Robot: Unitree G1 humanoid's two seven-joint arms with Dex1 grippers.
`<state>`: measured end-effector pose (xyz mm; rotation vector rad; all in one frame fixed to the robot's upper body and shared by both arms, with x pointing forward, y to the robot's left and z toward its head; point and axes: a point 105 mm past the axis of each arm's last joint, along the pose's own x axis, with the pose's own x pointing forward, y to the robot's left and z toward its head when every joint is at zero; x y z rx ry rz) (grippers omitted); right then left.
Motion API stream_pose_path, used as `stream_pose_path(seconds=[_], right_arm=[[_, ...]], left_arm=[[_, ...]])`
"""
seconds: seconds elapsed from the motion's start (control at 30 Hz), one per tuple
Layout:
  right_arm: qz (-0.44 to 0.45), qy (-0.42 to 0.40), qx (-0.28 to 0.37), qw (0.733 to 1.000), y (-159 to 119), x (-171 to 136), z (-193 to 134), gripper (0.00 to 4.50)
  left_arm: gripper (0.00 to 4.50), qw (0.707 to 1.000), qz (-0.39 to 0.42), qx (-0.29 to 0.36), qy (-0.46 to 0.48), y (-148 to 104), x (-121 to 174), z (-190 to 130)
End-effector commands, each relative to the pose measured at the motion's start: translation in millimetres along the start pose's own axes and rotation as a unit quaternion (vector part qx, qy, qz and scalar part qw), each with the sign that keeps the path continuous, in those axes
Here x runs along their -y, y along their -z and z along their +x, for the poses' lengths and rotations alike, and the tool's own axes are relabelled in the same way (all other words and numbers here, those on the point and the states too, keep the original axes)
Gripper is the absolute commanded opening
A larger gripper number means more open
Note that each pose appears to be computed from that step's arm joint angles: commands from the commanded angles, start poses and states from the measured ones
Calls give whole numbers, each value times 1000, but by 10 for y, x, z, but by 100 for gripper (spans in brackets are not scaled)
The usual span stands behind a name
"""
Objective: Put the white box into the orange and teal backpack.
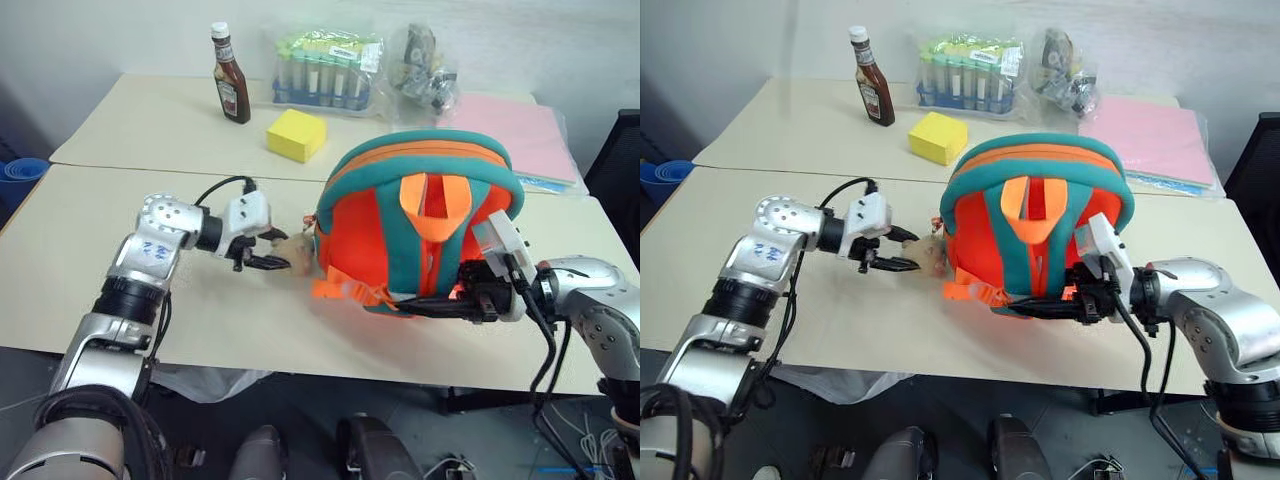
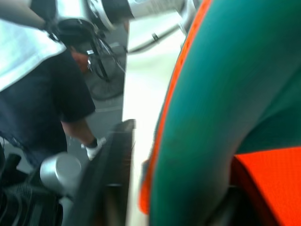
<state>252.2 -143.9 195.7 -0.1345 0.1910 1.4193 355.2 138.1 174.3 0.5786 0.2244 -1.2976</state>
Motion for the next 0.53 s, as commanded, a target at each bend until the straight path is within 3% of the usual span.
stream_pose_path(seconds=[0.03, 0.13, 0.17, 0.37, 0.53], right_arm=[[2, 28, -17, 999, -49, 46, -389, 304], [29, 45, -35, 998, -65, 85, -779, 406], [37, 50, -35, 997, -92, 97, -899, 444], [45, 115, -10, 992, -272, 277, -1431, 447], [48, 131, 41, 989, -323, 434, -1492, 447]], left_arm=[[361, 997, -39, 61, -28, -179, 103, -412], [449, 993, -71, 83, -50, -221, 292, -732], [450, 991, -76, 86, -62, -241, 339, -833], [450, 979, -82, 113, -148, -516, 538, -1422], [450, 961, -76, 143, -225, -663, 547, -1582]])
